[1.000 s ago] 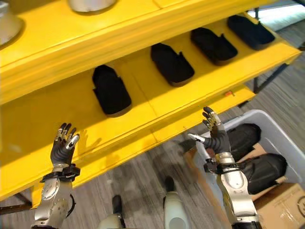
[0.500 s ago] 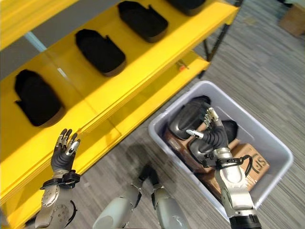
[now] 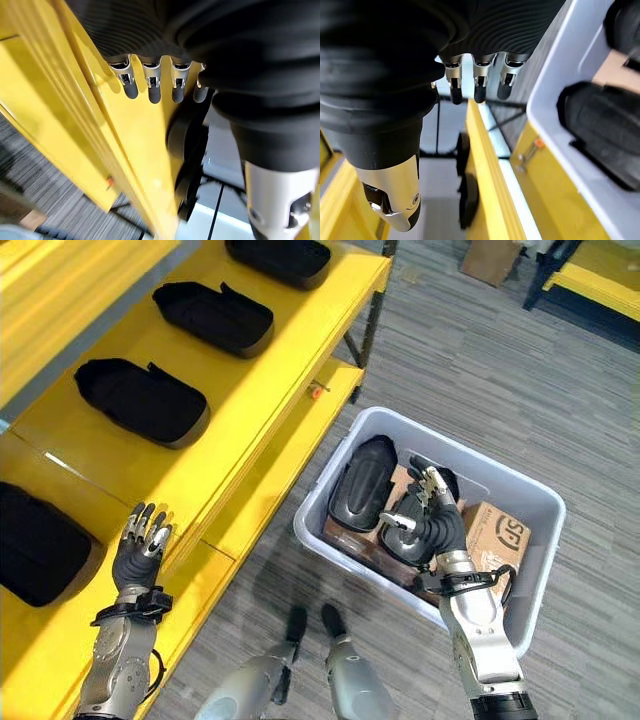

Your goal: Move parts from the plastic box to the shelf.

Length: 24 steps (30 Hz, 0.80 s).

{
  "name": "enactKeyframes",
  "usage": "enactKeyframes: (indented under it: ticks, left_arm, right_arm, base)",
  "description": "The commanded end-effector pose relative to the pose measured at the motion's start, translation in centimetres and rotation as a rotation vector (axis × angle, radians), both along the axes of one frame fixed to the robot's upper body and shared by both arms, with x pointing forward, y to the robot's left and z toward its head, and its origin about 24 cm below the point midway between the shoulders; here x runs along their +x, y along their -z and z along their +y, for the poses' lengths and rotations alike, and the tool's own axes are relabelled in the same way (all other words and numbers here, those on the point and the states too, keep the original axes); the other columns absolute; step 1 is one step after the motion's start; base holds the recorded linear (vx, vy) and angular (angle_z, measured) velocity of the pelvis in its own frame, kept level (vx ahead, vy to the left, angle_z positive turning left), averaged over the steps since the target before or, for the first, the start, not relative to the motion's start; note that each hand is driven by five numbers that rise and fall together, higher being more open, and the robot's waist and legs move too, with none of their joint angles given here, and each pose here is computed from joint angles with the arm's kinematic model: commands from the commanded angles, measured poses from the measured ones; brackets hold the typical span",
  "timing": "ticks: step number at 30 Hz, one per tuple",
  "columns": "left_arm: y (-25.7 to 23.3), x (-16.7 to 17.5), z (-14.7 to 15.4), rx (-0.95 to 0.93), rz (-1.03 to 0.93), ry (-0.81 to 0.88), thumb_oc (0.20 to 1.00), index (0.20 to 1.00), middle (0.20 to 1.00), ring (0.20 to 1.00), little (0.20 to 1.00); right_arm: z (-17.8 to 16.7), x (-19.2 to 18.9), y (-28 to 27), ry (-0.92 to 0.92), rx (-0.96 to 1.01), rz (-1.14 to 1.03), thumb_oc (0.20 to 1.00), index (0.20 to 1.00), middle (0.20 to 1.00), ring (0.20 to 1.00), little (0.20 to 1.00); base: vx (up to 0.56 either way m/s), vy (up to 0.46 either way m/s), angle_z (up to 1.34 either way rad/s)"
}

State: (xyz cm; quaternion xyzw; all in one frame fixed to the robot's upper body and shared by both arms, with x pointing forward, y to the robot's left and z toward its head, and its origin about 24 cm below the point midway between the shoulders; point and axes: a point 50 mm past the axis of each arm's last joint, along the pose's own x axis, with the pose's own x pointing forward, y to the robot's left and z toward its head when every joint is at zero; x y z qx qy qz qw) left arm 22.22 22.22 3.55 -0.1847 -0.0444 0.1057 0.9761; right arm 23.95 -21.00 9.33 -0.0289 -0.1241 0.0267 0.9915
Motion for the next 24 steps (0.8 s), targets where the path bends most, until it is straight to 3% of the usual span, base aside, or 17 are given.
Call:
enactKeyframes:
  ticks: [1,13,24]
  left_arm:
    - [-1.4,-1.0,1.8,0.101,-0.045,-0.044,1.000,1.000,1.000,1.000,1.000]
    - [0.0,-3.1,3.3,0.058,0.038,-0.159,1.000,1.000,1.000,1.000,1.000]
    - [0.7,-3.8,2.9,0.033,0.068,-0.150,1.000,1.000,1.000,1.000,1.000]
  right_arm:
    - [0.1,-0.6,-0.8,0.016,0.023,-0.066,1.000,1.000,1.000,1.000,1.000]
    - [0.7,-0.4,-0.1,-0.004,0.002,-0.035,1.000,1.000,1.000,1.000,1.000]
    - [-0.5,-1.1,-0.1,0.023,-0.027,-0.020,1.000,1.000,1.000,1.000,1.000]
  base:
    - [0.00,0.120,-0.30]
    - [0.02,0.025,-0.94]
    - [0.09,-0.085,0.01]
